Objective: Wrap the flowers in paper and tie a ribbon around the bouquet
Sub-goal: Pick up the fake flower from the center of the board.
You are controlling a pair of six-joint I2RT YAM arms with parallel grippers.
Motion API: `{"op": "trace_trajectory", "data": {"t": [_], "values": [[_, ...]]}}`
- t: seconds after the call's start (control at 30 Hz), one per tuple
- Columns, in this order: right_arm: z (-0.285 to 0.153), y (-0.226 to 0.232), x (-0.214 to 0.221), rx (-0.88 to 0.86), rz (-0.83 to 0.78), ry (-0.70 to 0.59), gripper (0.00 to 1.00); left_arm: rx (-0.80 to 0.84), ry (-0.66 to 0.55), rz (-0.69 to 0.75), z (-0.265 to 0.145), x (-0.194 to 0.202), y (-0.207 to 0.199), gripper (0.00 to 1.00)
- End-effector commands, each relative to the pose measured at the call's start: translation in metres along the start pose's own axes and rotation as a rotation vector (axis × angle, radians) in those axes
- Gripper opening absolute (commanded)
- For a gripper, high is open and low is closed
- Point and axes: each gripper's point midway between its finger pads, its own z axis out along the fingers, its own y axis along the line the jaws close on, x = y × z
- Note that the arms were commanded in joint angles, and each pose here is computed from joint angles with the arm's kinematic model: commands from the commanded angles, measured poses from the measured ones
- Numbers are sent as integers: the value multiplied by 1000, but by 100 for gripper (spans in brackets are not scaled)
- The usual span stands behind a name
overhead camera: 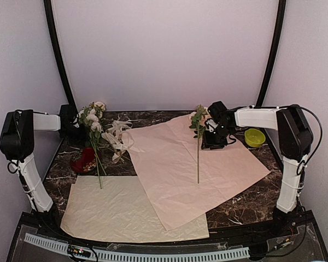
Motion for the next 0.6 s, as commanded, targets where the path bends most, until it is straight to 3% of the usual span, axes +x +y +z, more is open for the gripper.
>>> {"op": "trace_trajectory", "data": {"t": [0.0, 0.13, 0.33, 0.57], "values": [[1, 4, -1, -1, -21, 5, 44, 26, -11, 12, -1, -8, -9, 23], [2, 5, 1, -4, -22, 14, 44, 41, -26, 14, -11, -17, -17, 20], [3, 0, 5, 16, -33, 23, 44, 57, -163, 90, -57, -79, -38, 27], [7, 0, 7, 17, -39, 29, 44, 37, -193, 32, -54, -112, -24, 30]]}}
